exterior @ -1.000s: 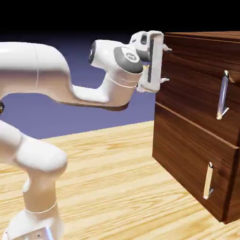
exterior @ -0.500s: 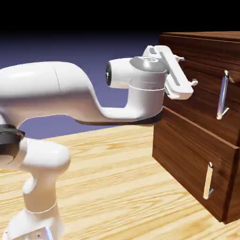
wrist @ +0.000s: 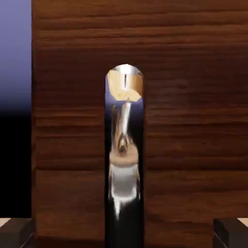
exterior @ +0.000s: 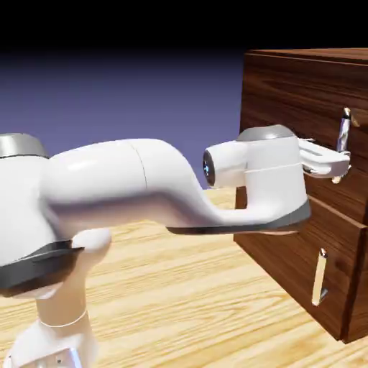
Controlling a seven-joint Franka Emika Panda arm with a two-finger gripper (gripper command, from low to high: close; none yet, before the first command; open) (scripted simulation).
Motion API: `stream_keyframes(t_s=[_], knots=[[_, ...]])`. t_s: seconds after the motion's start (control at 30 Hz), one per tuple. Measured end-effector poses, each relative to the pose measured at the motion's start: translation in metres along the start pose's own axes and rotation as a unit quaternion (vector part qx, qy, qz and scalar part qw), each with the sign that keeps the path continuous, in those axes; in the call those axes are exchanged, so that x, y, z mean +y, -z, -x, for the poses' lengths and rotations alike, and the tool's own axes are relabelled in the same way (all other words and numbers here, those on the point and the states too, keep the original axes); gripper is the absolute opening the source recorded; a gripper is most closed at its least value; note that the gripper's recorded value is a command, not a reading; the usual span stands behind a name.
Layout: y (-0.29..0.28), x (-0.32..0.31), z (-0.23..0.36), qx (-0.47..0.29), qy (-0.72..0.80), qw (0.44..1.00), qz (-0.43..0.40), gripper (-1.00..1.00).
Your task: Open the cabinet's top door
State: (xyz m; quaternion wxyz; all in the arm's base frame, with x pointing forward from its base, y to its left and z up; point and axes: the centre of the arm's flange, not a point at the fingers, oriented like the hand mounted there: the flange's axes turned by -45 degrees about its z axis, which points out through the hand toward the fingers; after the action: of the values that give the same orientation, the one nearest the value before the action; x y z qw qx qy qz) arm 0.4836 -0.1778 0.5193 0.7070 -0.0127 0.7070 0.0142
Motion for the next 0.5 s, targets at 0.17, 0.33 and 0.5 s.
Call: stream_keyframes(t_s=[0.17, 0.33, 0.5], knots=[[-0.03, 0.001, 0.0, 0.0, 0.001, 1.0, 0.0, -1.0], [0.005, 0.013, 0.0, 0.0, 0.001, 0.999, -0.038, -1.0], [0.034, 0.025, 0.0, 0.0, 0.001, 0.998, -0.069, -1.0]])
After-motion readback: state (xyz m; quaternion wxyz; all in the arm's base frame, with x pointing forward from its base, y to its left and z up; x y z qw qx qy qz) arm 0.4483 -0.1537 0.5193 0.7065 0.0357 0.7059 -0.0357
